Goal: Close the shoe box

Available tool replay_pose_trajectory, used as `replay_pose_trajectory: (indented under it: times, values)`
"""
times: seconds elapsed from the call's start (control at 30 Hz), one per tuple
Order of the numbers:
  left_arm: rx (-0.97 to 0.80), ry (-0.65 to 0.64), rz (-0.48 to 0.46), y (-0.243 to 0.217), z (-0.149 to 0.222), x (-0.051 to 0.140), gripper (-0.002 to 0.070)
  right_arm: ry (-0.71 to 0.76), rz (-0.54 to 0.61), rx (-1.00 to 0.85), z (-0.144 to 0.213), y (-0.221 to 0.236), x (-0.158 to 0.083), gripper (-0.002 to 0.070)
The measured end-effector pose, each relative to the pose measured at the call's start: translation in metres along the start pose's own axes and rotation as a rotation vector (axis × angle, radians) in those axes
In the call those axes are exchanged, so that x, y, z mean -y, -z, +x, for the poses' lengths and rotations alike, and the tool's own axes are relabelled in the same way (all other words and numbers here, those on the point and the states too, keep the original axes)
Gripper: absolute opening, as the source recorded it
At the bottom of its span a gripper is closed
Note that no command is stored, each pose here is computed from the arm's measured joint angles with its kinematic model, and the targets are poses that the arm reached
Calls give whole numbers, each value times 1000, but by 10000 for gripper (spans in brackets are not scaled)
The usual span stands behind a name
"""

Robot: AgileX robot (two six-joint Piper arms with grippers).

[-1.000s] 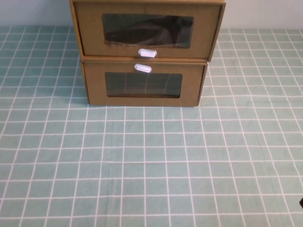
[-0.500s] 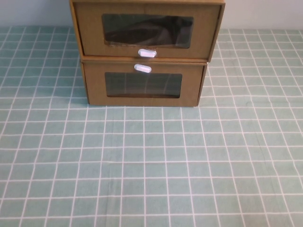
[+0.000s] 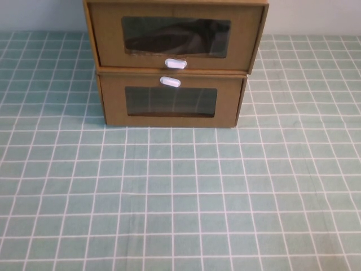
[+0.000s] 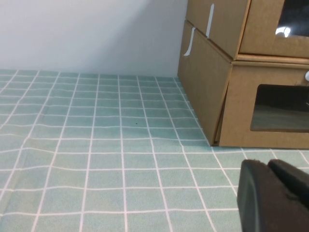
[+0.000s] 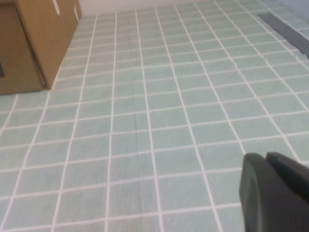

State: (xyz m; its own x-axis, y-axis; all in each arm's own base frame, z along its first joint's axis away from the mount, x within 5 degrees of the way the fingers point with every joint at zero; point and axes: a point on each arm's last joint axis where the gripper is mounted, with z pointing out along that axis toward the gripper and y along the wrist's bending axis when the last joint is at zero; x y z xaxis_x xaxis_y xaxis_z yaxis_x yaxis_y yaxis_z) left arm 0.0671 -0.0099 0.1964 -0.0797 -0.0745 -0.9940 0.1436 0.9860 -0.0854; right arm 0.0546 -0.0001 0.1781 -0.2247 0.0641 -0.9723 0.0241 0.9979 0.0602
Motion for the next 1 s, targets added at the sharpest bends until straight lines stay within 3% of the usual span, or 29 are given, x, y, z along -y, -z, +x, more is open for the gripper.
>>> replay_pose_trajectory:
  times: [0.87, 1.0]
  values:
    - [12, -6, -21, 0, -1, -2, -5, -12, -5, -52, 5, 0, 0, -11]
    - [28, -149, -33, 1, -3, -3, -5, -12, -5, -52, 5, 0, 0, -11]
